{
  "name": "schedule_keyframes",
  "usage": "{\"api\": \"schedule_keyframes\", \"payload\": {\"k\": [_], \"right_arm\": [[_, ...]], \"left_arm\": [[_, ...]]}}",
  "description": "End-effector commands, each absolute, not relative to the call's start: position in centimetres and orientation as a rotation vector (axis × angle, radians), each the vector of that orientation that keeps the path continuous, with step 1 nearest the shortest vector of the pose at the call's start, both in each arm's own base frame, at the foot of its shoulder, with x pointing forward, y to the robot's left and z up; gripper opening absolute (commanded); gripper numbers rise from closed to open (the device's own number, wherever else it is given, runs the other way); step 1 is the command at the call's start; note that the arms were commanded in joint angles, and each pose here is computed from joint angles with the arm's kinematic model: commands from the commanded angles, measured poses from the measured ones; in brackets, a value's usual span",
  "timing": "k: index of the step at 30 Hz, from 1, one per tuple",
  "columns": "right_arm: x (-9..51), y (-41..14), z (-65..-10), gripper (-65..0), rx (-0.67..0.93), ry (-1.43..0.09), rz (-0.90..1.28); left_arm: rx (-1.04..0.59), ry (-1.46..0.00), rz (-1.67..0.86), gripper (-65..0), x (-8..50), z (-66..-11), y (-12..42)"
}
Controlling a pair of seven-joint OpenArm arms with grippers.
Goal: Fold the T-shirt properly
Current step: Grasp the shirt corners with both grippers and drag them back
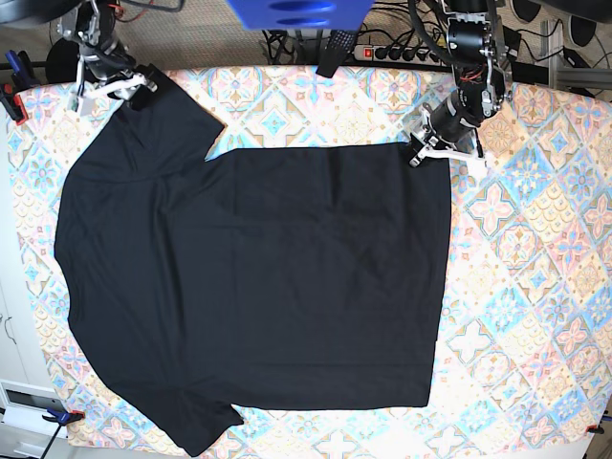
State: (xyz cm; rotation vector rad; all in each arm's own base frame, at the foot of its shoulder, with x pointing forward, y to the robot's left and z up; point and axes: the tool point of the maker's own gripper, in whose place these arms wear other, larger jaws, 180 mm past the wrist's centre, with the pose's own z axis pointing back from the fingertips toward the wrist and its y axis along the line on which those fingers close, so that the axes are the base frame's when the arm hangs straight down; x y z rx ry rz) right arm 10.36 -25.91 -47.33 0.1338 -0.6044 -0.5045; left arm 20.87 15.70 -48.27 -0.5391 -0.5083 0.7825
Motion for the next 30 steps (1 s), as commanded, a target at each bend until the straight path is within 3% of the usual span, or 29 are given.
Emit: {"api": "schedule_keyframes", "payload": {"k": [1,6,12,18,21,26,30], "right_arm": [[10.2,-26.3,-47.2,-34.0,0.121,-0.602,-0.499],[10.0,-26.0,-47.3,-34.0,0.134,-0.586,-0.497],[10.4,-22.2,-47.3,-34.3,0.298,-0.567,-0.454],[10.5,-20.9,-47.1,-34.7,0.341,-0.570,-0.416],[10.6,-21.2,-47.1,-40.9,0.334,-0.575,-0.420],[10.7,-21.9,-46.8,-62.6,0.321,-0.591,-0.429],[9.6,-23.7,-46.4,-64.6,0.287,-0.598,-0.443]], "left_arm": [[-0.527,-0.514,0.773,-64.8,20.9,-48.0,16.1],[-0.527,-0.514,0.773,-64.8,20.9,-48.0,16.1],[-0.522,-0.504,0.775,-64.8,20.4,-48.3,16.1],[-0.521,-0.501,0.776,-64.8,20.2,-48.3,16.1],[-0.520,-0.499,0.776,-64.8,20.1,-48.4,16.1],[-0.492,-0.490,0.763,-64.9,19.3,-48.6,17.2],[-0.461,-0.473,0.750,-64.9,18.2,-48.9,18.2]]}}
